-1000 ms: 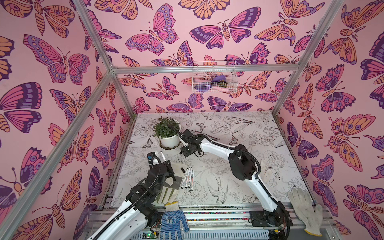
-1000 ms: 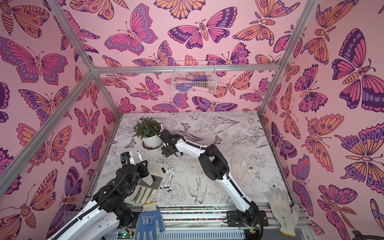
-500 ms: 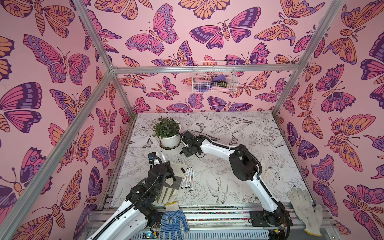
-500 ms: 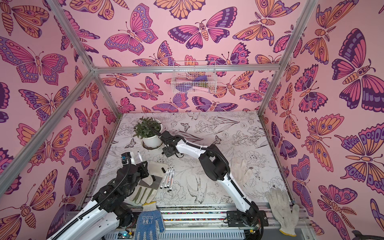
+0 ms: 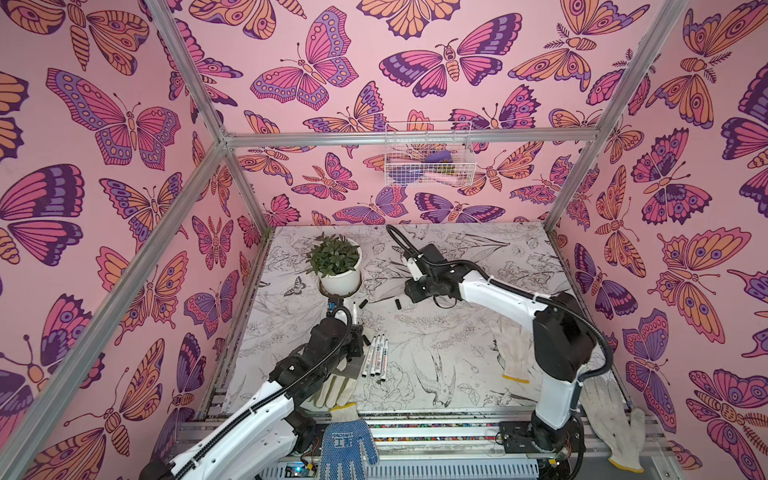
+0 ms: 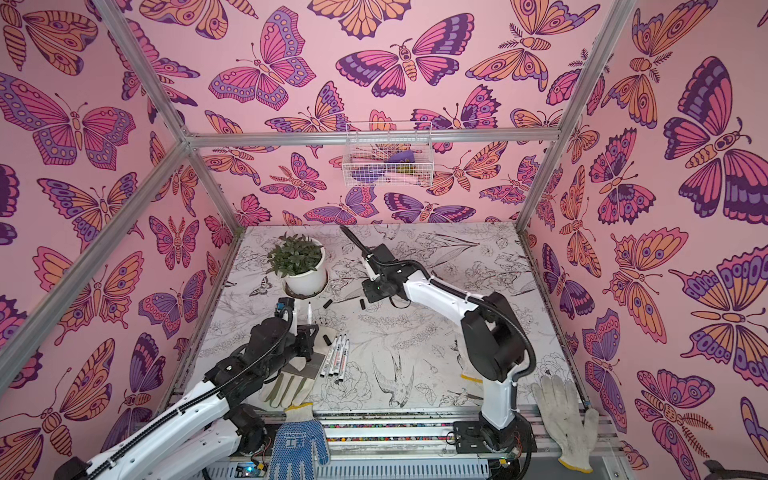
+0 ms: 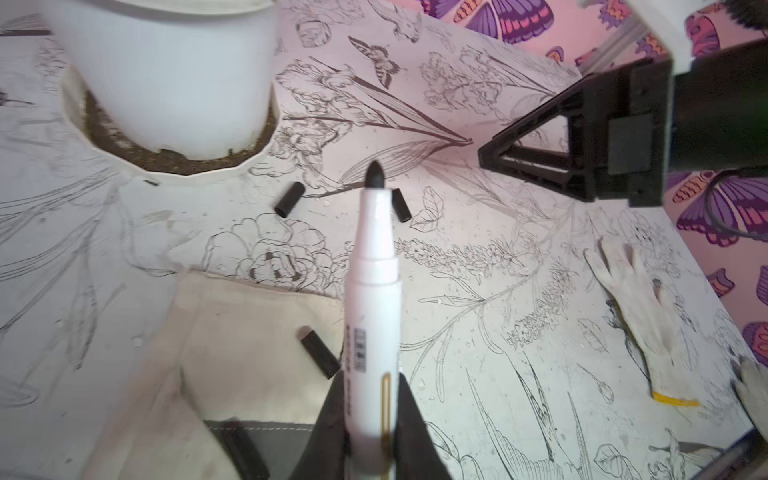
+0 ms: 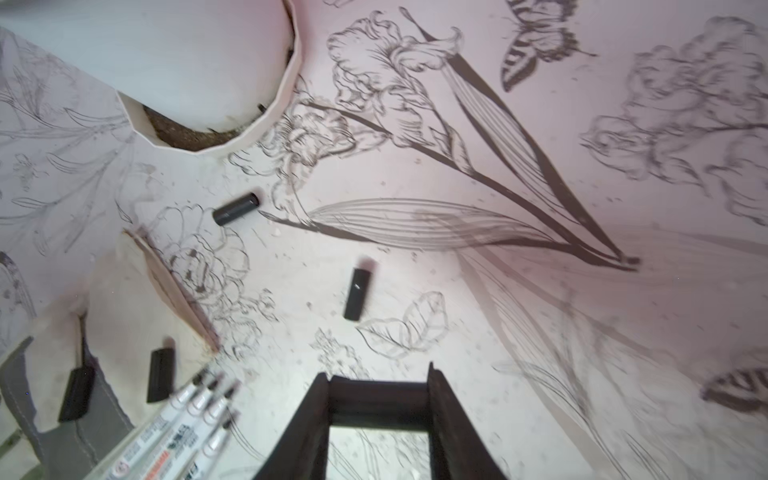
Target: Insert the pens into the pen caps
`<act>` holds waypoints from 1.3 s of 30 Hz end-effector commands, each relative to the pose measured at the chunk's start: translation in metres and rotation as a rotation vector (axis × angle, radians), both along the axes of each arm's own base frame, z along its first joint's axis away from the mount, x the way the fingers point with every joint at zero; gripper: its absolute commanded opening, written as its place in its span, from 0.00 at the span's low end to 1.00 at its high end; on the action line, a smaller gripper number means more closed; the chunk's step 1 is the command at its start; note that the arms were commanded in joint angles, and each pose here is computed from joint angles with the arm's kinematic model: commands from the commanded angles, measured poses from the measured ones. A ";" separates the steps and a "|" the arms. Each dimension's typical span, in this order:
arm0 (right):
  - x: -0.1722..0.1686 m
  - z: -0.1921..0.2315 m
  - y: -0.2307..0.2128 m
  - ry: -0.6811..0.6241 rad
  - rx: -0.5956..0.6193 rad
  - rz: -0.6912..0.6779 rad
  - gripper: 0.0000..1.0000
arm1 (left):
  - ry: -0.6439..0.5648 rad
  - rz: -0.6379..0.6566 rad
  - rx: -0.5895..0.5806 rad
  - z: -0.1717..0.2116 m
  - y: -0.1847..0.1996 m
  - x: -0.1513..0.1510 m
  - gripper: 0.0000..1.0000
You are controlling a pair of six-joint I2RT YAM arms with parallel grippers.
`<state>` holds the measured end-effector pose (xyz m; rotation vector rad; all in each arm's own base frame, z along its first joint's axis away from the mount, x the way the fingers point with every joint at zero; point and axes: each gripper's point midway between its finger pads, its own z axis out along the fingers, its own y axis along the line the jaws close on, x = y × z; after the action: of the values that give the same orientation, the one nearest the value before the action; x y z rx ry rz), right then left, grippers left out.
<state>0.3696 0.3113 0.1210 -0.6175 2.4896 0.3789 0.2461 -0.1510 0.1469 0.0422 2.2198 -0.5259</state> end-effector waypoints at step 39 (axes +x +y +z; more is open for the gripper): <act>-0.099 -0.078 -0.083 0.637 -0.018 -0.113 0.55 | -0.071 -0.119 -0.035 0.021 -0.050 0.034 0.00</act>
<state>0.2843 0.2223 0.0449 -0.4040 3.0270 0.5123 0.2768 -0.1994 0.1643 0.1720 2.1680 -0.6229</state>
